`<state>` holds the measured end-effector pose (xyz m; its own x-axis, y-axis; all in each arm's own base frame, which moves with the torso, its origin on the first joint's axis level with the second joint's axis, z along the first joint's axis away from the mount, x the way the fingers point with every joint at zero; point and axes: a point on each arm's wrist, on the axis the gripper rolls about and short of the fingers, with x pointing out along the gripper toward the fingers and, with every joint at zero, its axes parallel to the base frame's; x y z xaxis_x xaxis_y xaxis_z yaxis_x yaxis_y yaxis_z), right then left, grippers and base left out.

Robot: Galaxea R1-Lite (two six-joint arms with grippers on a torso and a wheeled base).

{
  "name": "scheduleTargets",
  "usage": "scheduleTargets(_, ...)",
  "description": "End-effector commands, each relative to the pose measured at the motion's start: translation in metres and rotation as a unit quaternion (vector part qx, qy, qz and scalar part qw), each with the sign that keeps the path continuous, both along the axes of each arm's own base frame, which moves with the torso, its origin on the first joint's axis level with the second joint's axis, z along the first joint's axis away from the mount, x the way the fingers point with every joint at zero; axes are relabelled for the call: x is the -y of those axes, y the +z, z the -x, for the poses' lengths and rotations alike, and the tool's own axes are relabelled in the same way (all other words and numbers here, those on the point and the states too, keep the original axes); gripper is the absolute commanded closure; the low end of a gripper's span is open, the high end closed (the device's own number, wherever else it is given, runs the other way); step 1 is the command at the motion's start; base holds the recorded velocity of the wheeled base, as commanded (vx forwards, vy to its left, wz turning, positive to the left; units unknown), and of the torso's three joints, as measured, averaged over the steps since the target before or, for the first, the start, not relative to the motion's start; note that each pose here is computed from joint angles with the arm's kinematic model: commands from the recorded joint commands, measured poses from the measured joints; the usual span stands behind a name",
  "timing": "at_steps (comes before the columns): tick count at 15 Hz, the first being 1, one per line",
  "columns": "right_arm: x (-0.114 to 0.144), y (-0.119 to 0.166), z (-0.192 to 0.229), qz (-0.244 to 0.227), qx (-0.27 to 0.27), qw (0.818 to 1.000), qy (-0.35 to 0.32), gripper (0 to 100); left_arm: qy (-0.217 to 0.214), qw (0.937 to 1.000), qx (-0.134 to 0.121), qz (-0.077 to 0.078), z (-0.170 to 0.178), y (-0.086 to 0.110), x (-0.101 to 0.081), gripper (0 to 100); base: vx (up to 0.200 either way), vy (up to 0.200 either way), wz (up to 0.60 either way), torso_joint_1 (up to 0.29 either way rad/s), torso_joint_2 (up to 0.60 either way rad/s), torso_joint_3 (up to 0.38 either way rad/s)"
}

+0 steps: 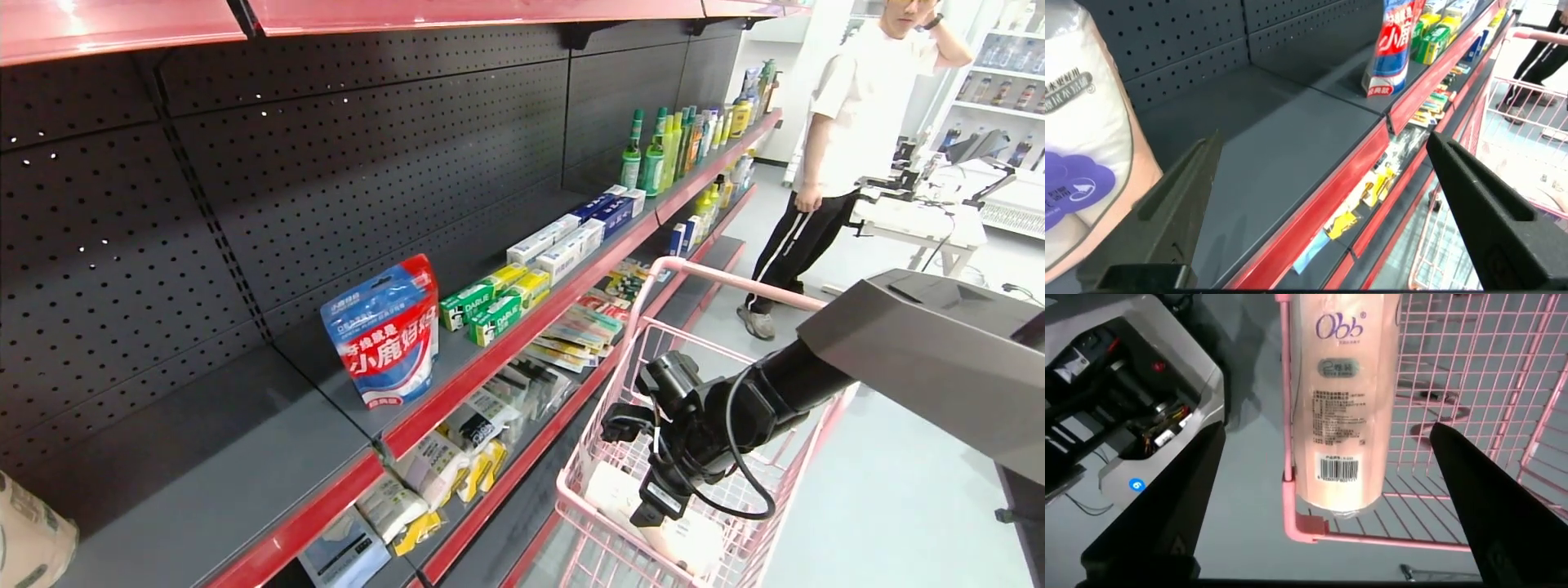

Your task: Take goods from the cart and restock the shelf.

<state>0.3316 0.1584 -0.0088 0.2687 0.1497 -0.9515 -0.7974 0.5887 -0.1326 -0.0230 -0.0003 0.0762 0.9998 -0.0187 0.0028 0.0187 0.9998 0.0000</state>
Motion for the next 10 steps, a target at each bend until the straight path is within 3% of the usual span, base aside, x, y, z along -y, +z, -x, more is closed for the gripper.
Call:
scheduleTargets(1, -0.001, -0.004, -0.001, 0.001, -0.003, 1.0, 0.001, 0, 0.001, 1.0, 0.0, 0.0, 0.0, 0.0, 0.0, 0, 0.0, 0.0, 0.0, -0.09, 0.19, 0.105)
scheduleTargets(10, -0.017, -0.014, -0.015, -0.005, 0.008, 1.0, 0.015, 0, 0.0, 1.0, -0.001, 0.0, 0.0, 0.0, 0.0, 0, 0.0, 0.0, 0.0, -0.112, 0.26, 0.142)
